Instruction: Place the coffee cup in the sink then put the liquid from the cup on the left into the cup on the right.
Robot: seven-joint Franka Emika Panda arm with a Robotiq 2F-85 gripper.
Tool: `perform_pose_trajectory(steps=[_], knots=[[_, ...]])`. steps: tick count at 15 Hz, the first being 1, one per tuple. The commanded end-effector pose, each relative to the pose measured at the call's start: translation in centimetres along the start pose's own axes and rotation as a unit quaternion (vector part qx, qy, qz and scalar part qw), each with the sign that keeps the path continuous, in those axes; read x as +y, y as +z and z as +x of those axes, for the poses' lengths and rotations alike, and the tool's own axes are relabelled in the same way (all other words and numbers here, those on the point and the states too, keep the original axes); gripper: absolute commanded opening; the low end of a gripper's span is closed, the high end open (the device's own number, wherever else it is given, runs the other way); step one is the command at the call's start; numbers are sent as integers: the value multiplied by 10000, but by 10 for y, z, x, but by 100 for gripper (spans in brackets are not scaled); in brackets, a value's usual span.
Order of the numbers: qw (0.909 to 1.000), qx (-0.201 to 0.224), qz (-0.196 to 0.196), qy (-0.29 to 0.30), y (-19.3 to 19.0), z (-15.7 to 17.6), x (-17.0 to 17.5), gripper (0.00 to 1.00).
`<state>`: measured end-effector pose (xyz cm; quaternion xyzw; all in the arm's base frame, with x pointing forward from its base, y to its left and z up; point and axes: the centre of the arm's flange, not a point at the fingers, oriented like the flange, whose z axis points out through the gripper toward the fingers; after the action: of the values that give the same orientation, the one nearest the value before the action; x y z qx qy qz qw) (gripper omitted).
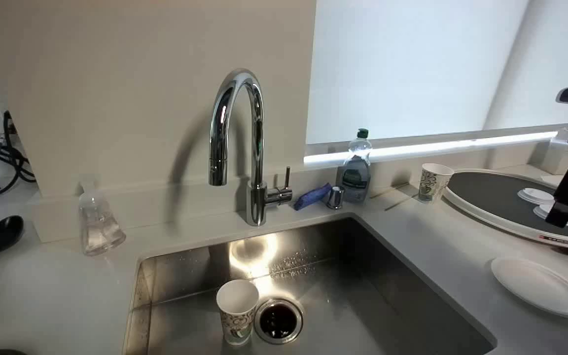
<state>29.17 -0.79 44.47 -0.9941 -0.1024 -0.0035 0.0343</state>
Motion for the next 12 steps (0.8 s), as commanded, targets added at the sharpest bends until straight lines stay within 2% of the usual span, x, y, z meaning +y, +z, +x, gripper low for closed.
perform_pose_trajectory(steps=[1, 7, 9, 12], knots=[[10000, -56, 12, 1, 5, -2, 0, 100], [9998, -188, 39, 6, 16, -3, 0, 100], [9994, -132, 125, -288, 13, 18, -22, 100], [9955, 81, 285, -898, 15, 52, -81, 100]])
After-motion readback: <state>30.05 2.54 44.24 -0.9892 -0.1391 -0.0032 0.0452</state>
